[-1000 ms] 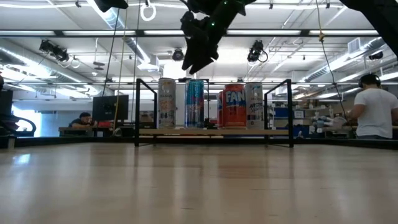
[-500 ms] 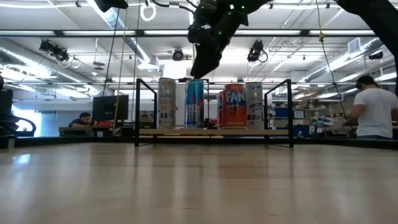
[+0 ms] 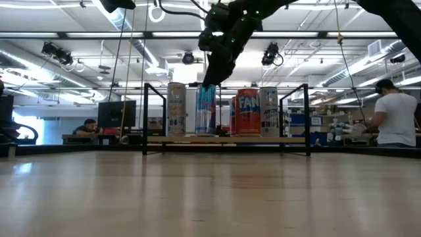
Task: Place canned beverage on shelf
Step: Put the blue soda can on the shelf aligned with the other blue soda can
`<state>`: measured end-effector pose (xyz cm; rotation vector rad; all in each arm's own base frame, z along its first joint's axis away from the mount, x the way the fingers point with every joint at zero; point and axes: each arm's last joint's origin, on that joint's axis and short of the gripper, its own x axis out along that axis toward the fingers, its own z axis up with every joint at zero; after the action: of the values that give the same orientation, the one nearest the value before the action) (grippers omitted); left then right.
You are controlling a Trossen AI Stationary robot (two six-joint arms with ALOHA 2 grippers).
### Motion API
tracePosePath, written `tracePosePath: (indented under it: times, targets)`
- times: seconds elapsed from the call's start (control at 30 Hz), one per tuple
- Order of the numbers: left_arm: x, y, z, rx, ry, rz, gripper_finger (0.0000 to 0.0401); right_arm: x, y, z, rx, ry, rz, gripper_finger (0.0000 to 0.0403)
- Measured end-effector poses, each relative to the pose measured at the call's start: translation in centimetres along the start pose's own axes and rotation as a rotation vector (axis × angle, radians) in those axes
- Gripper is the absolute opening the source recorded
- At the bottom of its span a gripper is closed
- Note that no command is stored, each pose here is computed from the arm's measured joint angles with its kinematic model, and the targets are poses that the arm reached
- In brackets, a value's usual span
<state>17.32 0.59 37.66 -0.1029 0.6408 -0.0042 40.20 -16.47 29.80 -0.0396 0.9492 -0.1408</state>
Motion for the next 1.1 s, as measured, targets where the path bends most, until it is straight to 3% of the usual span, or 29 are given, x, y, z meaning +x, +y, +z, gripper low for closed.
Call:
tracePosePath:
  times: [0.47,1.1]
  targets:
    - [0.0,0.0,0.0,0.001,0.000,0.000,0.0298,-2.5,0.7,0.5,-0.013,-0.035,-0.034,0.0322]
    - [0.0,0.0,0.0,0.001,0.001,0.000,0.0298,-0.3,-0.5,-0.3,0.062,-0.026,-0.022,0.0322]
